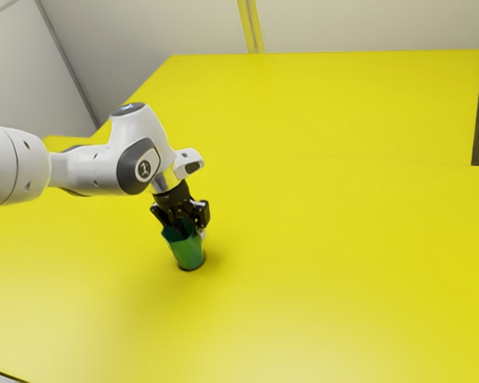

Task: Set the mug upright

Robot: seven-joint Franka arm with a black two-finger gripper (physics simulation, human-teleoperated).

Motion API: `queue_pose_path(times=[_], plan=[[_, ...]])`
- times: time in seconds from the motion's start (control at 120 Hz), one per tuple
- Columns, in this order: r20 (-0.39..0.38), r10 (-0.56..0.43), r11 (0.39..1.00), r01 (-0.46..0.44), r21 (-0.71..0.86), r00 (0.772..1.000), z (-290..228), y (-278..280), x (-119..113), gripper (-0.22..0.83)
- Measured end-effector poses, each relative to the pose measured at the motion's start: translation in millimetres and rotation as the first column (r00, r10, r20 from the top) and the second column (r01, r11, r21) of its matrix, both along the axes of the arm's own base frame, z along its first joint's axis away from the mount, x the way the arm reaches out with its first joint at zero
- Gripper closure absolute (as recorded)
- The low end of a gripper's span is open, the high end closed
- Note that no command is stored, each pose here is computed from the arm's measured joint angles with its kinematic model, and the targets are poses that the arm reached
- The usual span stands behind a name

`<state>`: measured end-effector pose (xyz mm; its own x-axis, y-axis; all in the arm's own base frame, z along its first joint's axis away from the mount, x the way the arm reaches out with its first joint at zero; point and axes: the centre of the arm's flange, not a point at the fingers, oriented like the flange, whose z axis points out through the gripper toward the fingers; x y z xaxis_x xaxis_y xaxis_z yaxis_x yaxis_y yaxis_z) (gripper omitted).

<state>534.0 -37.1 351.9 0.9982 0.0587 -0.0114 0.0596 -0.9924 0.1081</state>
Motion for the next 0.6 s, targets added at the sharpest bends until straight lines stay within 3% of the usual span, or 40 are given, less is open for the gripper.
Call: queue_pose_path(times=[0.317, 0.4, 0.6], plan=[[0.012, 0.027, 1.0, -0.027, -0.01, 1.0, 26, -4, -4, 0.35], [0.032, 0.028, 1.0, -0.028, -0.014, 0.999, 43, -7, -5, 0.25], [0.136, -0.019, 1.0, 0.022, -0.017, 0.991, 132, -14, 36, 0.1]])
